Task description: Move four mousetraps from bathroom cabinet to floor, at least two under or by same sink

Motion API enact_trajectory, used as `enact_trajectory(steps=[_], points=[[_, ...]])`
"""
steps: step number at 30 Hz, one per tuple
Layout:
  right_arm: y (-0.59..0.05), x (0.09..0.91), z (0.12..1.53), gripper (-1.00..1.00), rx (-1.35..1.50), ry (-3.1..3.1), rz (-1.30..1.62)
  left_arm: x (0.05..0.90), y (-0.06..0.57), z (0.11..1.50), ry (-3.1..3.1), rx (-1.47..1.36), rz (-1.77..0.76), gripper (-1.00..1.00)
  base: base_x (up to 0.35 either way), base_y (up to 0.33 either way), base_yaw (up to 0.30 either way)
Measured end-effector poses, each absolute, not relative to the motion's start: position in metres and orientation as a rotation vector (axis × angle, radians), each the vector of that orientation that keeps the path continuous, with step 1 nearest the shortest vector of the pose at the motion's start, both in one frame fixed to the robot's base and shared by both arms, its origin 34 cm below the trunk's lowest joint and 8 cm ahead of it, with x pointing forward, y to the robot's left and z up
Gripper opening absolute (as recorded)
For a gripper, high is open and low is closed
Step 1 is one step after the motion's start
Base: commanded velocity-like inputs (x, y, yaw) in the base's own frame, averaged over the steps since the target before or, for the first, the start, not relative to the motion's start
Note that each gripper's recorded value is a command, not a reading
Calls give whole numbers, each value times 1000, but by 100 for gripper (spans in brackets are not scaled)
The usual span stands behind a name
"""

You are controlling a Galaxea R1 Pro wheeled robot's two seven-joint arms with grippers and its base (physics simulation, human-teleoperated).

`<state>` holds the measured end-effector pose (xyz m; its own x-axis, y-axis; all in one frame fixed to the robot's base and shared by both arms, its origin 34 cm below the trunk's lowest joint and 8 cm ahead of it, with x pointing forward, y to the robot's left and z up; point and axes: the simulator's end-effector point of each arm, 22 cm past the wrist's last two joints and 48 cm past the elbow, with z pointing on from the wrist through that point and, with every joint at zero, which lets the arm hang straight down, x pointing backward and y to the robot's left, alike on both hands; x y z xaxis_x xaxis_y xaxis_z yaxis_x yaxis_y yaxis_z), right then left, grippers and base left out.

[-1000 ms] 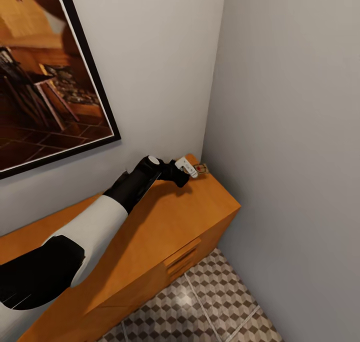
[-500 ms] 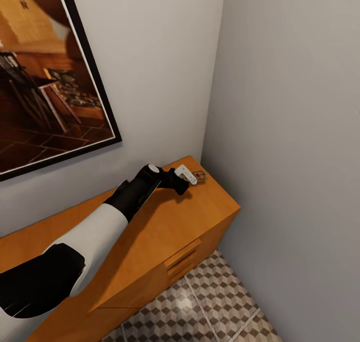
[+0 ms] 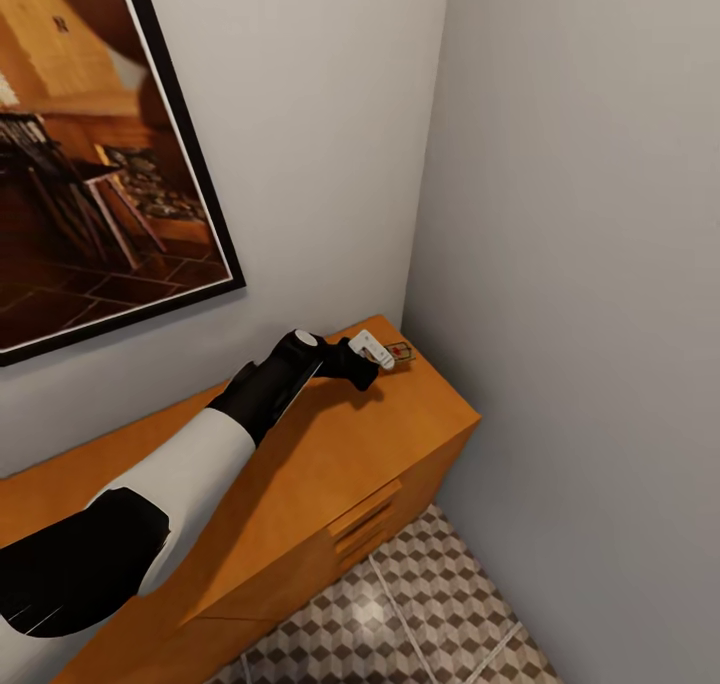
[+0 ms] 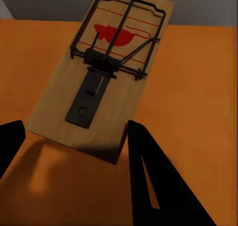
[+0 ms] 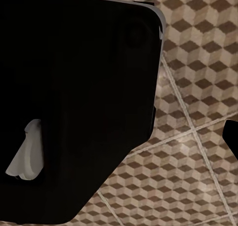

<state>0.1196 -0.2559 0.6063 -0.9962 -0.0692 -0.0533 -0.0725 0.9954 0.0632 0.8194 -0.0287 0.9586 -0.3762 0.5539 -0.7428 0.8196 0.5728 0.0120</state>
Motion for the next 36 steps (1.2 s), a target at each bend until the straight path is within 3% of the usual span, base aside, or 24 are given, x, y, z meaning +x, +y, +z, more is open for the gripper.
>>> enact_trajectory(steps=[15,36], points=[[-256,125,606,100,-110,3073,99,816,-28,963,2080,1089,-472,-100,-158,0,0],[-257,136,605,100,-111,3053,95,812,-27,962,2087,1075,-483,-100,-11,0,0]])
